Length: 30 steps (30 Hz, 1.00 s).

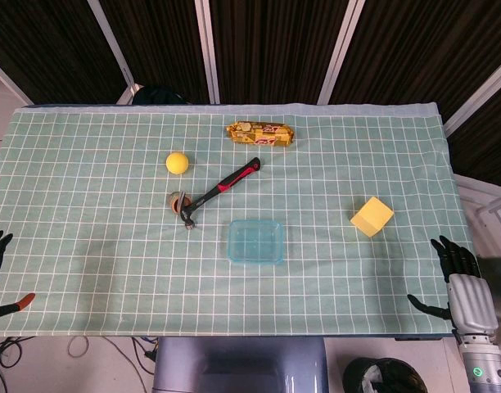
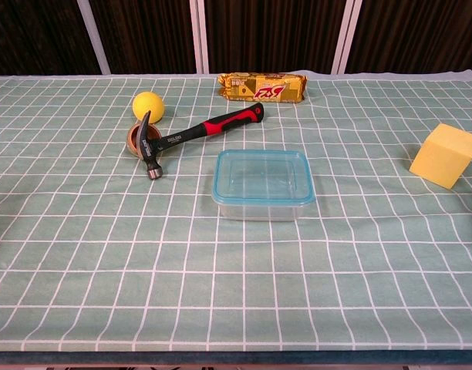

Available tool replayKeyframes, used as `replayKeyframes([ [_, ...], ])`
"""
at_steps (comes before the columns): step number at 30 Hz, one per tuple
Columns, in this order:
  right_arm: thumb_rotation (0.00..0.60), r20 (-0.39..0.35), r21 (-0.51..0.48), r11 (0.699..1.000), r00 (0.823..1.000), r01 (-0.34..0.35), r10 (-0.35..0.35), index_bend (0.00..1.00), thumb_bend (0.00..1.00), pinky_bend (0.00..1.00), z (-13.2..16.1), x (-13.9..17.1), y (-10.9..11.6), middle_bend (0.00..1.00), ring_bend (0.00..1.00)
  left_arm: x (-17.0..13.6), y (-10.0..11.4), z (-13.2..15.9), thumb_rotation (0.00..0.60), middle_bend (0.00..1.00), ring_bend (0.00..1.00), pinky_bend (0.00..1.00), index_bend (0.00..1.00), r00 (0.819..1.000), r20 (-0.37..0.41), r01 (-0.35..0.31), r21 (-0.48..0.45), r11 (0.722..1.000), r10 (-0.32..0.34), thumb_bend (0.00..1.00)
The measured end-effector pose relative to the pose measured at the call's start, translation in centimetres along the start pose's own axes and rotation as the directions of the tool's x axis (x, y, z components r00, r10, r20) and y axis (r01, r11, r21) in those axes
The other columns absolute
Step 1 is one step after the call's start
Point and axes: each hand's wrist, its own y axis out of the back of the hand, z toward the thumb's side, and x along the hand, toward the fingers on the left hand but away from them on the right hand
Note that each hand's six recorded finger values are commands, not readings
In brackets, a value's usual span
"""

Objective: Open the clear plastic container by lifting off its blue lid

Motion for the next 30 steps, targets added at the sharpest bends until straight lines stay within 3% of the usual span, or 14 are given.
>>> replayKeyframes([
  [17,0.600,0.008,-0.008,1.000,1.000,-0.006,0.006,0.00,0.24,0.00,0.0,0.0,-0.1,0.00,0.00,-0.2,-0.1,1.5,0.600,0.00,0.00,0.05,0.00,0.999,0.038,0.016,-0.008,1.000,-0.015,0.00],
  [23,0.600,0.023,-0.001,1.000,1.000,-0.017,0.017,0.00,0.24,0.00,-0.2,-0.3,-0.8,0.00,0.00,1.2,0.0,4.4,0.600,0.00,0.00,0.05,0.00,0.995,0.087,0.041,-0.015,0.999,-0.040,0.00],
  [30,0.600,0.039,0.001,1.000,0.999,-0.006,0.006,0.00,0.24,0.00,-0.4,-0.7,-0.9,0.00,0.00,5.4,-0.4,10.3,0.600,0.00,0.00,0.05,0.00,0.981,0.163,0.109,-0.027,0.994,-0.103,0.00],
])
